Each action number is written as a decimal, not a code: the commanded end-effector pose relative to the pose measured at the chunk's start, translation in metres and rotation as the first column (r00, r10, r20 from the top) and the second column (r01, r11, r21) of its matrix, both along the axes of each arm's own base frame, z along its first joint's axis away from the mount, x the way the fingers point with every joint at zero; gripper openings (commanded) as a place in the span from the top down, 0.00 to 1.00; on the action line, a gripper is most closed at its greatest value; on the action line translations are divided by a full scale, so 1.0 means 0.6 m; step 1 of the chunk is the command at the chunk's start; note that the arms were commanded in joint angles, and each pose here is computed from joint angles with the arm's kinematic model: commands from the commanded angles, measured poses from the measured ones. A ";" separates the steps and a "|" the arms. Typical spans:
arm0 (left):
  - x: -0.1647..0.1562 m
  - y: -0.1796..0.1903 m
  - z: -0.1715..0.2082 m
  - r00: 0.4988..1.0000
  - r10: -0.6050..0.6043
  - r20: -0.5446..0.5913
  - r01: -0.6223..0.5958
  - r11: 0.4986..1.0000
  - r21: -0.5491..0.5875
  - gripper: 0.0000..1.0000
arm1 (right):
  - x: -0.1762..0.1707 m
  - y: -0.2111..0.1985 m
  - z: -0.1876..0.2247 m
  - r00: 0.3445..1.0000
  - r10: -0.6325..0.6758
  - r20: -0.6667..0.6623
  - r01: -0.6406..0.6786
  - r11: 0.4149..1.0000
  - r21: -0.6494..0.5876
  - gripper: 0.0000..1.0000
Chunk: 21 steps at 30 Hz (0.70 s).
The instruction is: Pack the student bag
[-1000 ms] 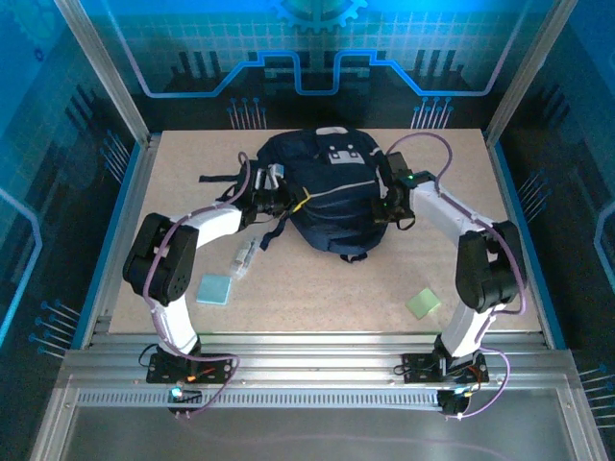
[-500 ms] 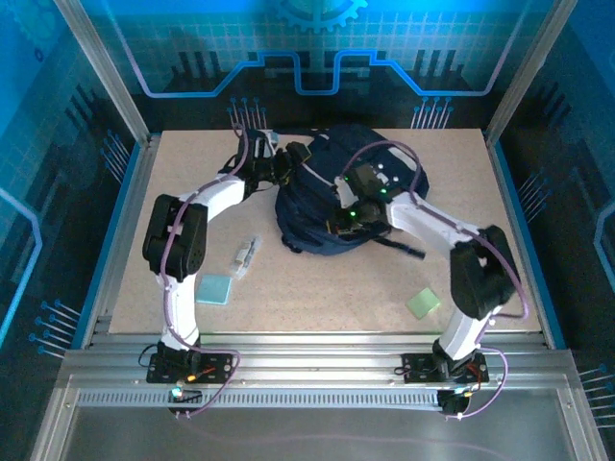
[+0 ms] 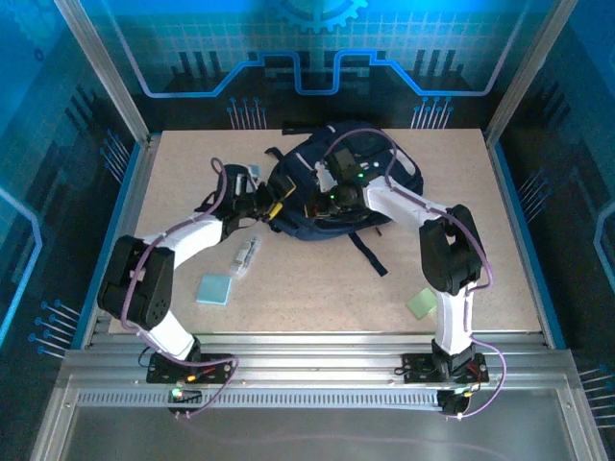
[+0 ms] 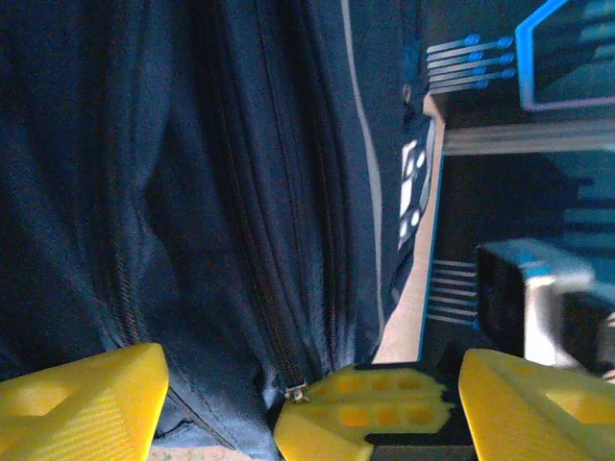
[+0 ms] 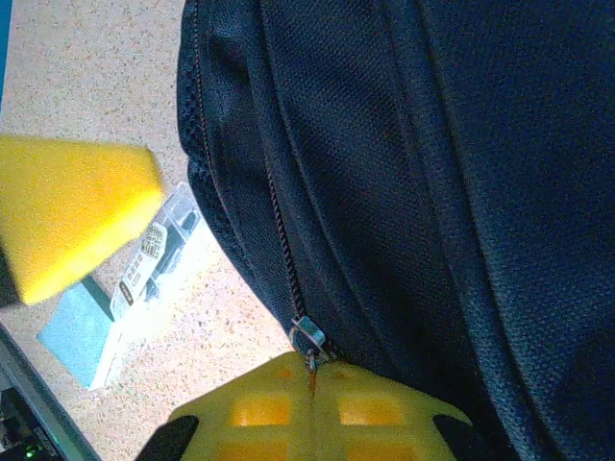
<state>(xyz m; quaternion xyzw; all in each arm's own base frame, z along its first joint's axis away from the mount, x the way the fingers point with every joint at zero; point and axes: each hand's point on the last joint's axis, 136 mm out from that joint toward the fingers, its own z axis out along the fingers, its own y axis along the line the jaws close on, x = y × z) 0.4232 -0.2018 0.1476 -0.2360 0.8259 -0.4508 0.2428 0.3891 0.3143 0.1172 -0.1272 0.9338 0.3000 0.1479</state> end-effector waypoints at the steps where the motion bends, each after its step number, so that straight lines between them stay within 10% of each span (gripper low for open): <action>1: 0.001 -0.036 -0.040 0.998 -0.044 -0.053 0.046 0.998 0.035 0.20 | -0.026 0.028 0.039 0.998 0.056 0.032 -0.059 0.995 0.077 1.00; 8: 0.023 -0.017 -0.142 0.992 0.017 -0.128 0.001 0.990 0.141 0.69 | -0.093 -0.004 0.009 0.995 0.092 -0.030 -0.090 0.995 0.047 1.00; 13: 0.020 0.009 -0.165 0.989 0.036 -0.144 0.000 0.970 0.243 0.89 | -0.130 -0.090 -0.065 0.993 0.074 -0.088 -0.092 0.972 -0.215 1.00; 21: 0.029 0.067 -0.135 0.991 0.089 -0.098 -0.049 0.936 0.349 0.88 | -0.123 -0.274 -0.110 0.996 -0.064 -0.057 0.010 0.746 -0.665 1.00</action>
